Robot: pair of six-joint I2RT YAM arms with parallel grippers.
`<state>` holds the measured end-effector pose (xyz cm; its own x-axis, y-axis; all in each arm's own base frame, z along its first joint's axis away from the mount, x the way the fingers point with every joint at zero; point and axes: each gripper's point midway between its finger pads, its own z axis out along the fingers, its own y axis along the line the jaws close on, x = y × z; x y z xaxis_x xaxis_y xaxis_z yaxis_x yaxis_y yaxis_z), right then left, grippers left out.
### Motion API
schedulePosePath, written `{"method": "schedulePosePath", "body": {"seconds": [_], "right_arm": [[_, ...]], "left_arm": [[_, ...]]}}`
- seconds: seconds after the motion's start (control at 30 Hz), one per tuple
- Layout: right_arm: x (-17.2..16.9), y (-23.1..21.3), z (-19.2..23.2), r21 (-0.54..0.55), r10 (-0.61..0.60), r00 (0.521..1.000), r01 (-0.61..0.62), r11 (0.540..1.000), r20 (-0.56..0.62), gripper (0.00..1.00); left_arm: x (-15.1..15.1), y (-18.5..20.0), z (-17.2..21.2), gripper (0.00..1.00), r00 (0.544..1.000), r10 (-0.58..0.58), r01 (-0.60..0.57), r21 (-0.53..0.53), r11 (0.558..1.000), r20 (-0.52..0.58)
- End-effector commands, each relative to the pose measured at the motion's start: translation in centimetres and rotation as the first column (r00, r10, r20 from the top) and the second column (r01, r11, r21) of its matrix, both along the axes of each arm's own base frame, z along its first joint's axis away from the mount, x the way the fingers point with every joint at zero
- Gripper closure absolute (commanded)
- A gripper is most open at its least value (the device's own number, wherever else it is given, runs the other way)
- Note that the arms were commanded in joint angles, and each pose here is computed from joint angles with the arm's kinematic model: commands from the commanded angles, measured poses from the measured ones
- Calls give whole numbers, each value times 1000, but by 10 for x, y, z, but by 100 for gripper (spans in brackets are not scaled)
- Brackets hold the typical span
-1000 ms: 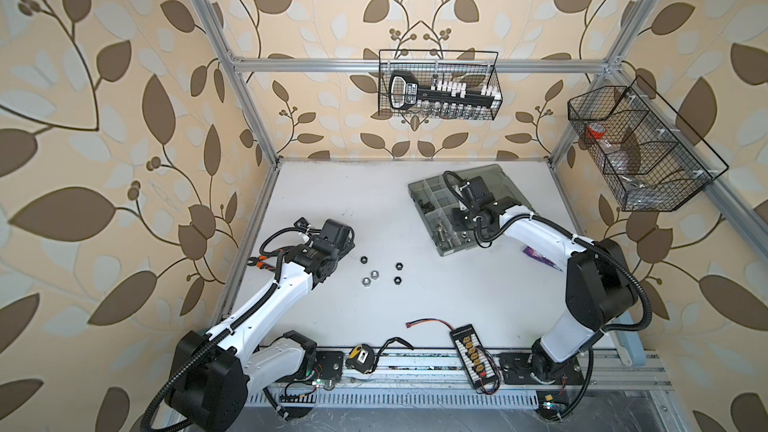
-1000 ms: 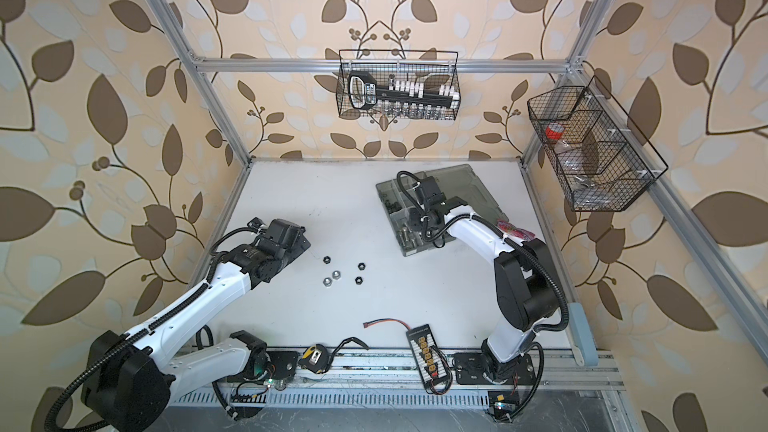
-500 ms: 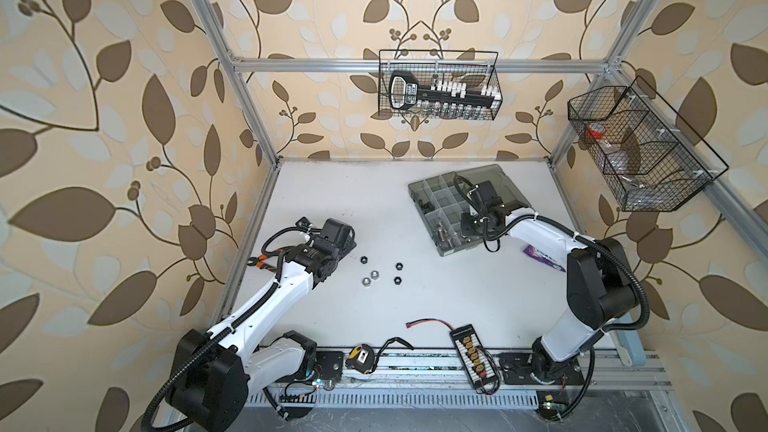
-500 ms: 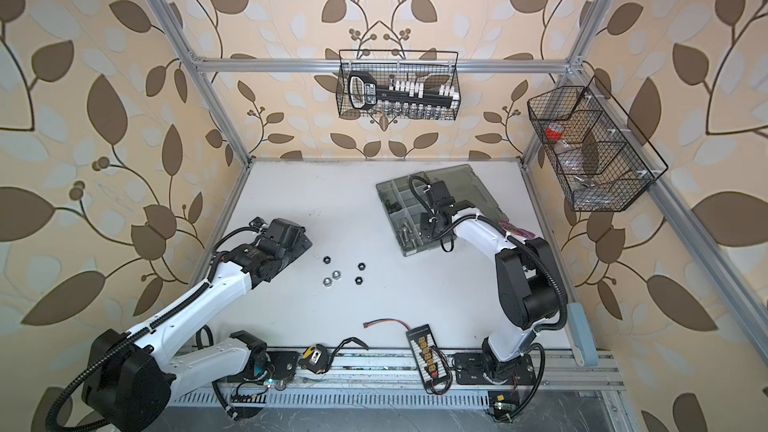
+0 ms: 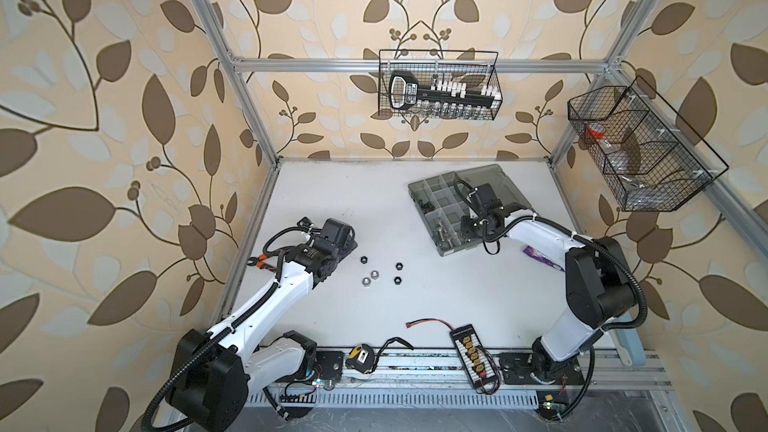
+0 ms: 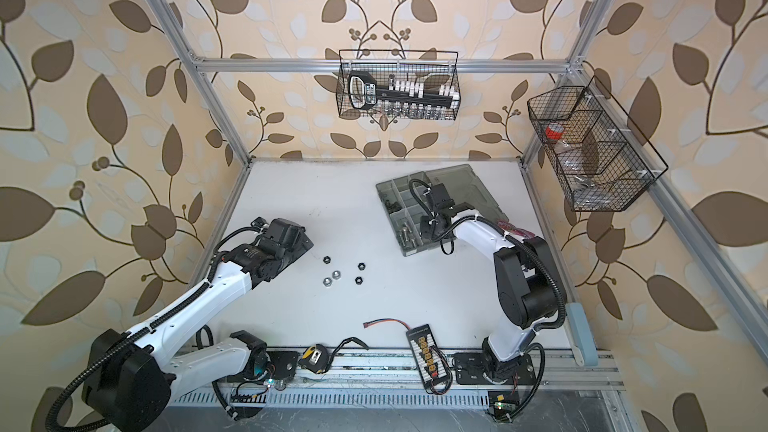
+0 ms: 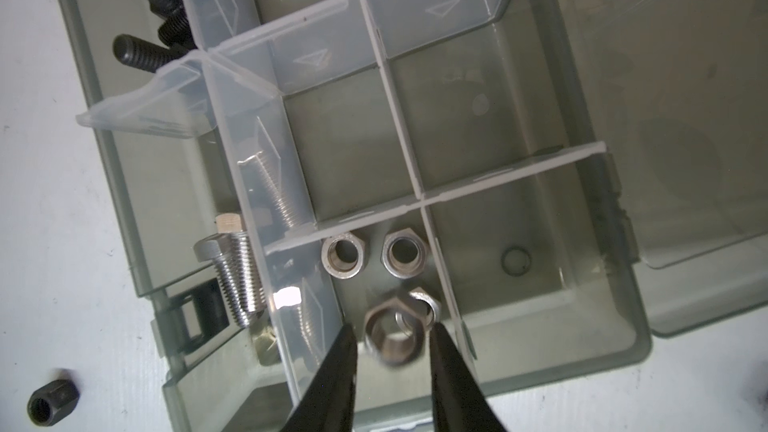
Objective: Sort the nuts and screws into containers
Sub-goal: 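Drop the nut into the compartment with the right gripper while the left moves over nuts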
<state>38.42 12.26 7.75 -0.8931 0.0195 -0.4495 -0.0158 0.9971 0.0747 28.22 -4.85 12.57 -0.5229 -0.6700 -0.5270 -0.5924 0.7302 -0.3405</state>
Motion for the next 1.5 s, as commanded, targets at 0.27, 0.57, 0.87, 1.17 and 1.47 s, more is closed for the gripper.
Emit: {"method": "schedulePosePath", "body": {"seconds": [0.27, 0.57, 0.87, 1.17, 1.47], "right_arm": [[-1, 2, -4, 9, 0, 1000, 0, 1000, -12, 62], [0, 1, 5, 7, -3, 1000, 3, 1000, 12, 60], [1, 0, 26, -5, -3, 998, 3, 1000, 64, 38], [3, -1, 49, 2, 3, 992, -4, 1000, 128, 17], [0, -4, 58, 11, -5, 987, 3, 1000, 163, 0]], "left_arm": [[-9, -1, -1, 1, 997, -69, 69, 8, 998, -22], [-18, -12, -6, 1, 986, -155, 154, -23, 988, -58], [-48, -31, -24, 2, 931, -315, 312, -45, 949, -183], [-75, -68, -40, 8, 844, -471, 470, -69, 880, -258], [-84, -105, -65, 21, 724, -594, 605, -90, 791, -351]]}}
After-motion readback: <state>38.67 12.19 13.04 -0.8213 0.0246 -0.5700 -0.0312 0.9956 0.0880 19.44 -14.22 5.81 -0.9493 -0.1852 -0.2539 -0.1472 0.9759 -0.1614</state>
